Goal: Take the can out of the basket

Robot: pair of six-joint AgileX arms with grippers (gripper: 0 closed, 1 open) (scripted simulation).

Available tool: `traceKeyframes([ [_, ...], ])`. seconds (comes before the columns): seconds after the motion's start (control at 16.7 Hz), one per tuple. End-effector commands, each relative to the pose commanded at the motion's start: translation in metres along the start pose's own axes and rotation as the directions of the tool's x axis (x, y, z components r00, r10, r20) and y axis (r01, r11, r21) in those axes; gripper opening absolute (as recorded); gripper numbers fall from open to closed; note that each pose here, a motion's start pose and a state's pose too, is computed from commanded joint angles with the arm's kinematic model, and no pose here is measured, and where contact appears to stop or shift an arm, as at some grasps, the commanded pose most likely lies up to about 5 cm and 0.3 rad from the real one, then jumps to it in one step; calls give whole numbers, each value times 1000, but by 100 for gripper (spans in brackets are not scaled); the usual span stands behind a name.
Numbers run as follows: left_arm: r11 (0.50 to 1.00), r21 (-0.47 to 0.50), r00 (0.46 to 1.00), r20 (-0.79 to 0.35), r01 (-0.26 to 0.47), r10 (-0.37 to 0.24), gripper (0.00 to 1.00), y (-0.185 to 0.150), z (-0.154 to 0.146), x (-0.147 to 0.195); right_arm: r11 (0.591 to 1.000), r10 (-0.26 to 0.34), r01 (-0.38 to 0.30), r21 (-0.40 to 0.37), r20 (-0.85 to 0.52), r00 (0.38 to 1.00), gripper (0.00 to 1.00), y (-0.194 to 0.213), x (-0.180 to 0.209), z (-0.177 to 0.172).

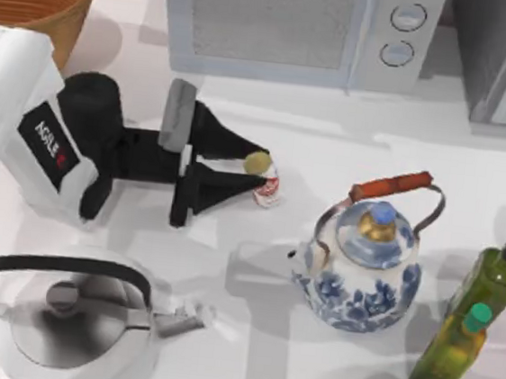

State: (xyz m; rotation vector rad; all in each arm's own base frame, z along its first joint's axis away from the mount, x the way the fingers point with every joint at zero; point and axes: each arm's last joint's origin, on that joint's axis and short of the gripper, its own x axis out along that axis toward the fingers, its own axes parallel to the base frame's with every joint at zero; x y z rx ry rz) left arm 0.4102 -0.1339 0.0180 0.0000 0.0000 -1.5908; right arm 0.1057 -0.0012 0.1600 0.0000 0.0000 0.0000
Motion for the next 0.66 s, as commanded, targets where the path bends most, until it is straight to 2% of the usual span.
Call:
traceKeyframes([
  [0.3,1000,0,1000,0,0,0,98,0,0,0,1000,0,0,0,0,1000,100,0,0,0],
  [0.66,1000,0,1000,0,0,0,100,0,0,0,1000,0,0,0,0,1000,100,0,0,0],
])
